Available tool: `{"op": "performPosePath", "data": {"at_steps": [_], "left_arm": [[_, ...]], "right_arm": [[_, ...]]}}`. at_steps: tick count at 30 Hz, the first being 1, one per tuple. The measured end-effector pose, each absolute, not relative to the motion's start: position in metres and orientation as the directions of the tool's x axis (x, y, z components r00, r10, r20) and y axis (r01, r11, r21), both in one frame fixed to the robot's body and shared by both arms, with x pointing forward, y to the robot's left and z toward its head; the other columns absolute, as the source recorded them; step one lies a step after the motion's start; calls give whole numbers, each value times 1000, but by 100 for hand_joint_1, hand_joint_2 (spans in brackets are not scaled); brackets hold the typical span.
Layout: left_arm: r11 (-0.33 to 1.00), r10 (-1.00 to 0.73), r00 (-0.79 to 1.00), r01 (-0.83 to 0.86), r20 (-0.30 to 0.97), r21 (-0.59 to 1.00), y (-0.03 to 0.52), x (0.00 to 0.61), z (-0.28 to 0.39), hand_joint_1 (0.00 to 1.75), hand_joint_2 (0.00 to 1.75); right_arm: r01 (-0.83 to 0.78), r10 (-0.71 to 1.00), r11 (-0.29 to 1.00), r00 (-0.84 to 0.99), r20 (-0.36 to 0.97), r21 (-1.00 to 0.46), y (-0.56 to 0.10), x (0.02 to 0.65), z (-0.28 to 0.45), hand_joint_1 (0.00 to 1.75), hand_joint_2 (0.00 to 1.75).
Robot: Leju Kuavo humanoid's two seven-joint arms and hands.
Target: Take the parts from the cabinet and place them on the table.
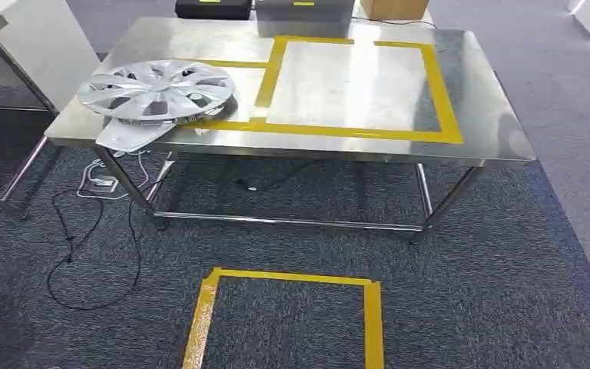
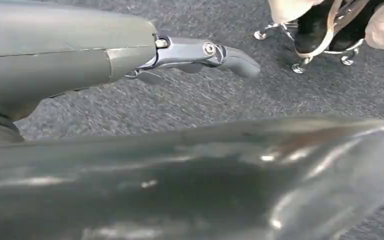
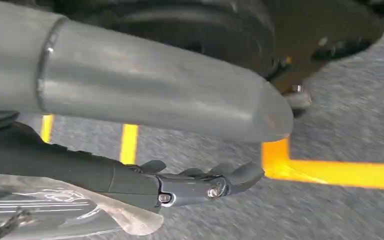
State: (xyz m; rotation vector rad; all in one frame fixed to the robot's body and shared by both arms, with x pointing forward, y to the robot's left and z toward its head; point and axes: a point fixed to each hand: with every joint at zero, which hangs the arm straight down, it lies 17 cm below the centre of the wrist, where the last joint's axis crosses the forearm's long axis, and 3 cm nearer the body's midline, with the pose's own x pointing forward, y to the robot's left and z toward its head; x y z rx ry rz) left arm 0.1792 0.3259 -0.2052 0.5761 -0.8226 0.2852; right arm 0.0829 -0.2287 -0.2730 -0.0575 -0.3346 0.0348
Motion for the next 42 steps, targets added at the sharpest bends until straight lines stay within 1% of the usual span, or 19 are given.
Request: {"op": "performPosePath", "data": {"at_steps": [8,16,27,31,37,38,39,42], "left_arm": [[846,-19,728,-354,685,400,317,169,-219,0,0],[885,-50,795,-246,605,396,302,156,-234,0,0],[903,-81,808,-189,584,387,293,152,-238,0,0],[905,-93,810,-173,579,388,290,151,-239,0,0],[907,-104,810,-160,577,388,288,153,-239,0,0],[911,-122,810,-139,574,389,283,157,-239,0,0],[909,-136,822,-118,552,399,285,149,-242,0,0],[910,-151,824,-101,547,403,284,148,-242,0,0]], "right_arm": [[-77,81,997,972,219,-28,-219,61,-278,0,0],[-112,113,994,979,172,-16,-216,53,-279,0,0],[-133,131,991,982,139,12,-209,44,-279,0,0],[-185,180,982,975,133,30,-205,40,-279,0,0],[-208,201,978,970,133,34,-203,40,-278,0,0],[-230,223,972,966,132,39,-204,40,-278,0,0],[-245,237,968,963,124,50,-202,36,-278,0,0],[-257,249,965,961,119,56,-201,31,-278,0,0]]}}
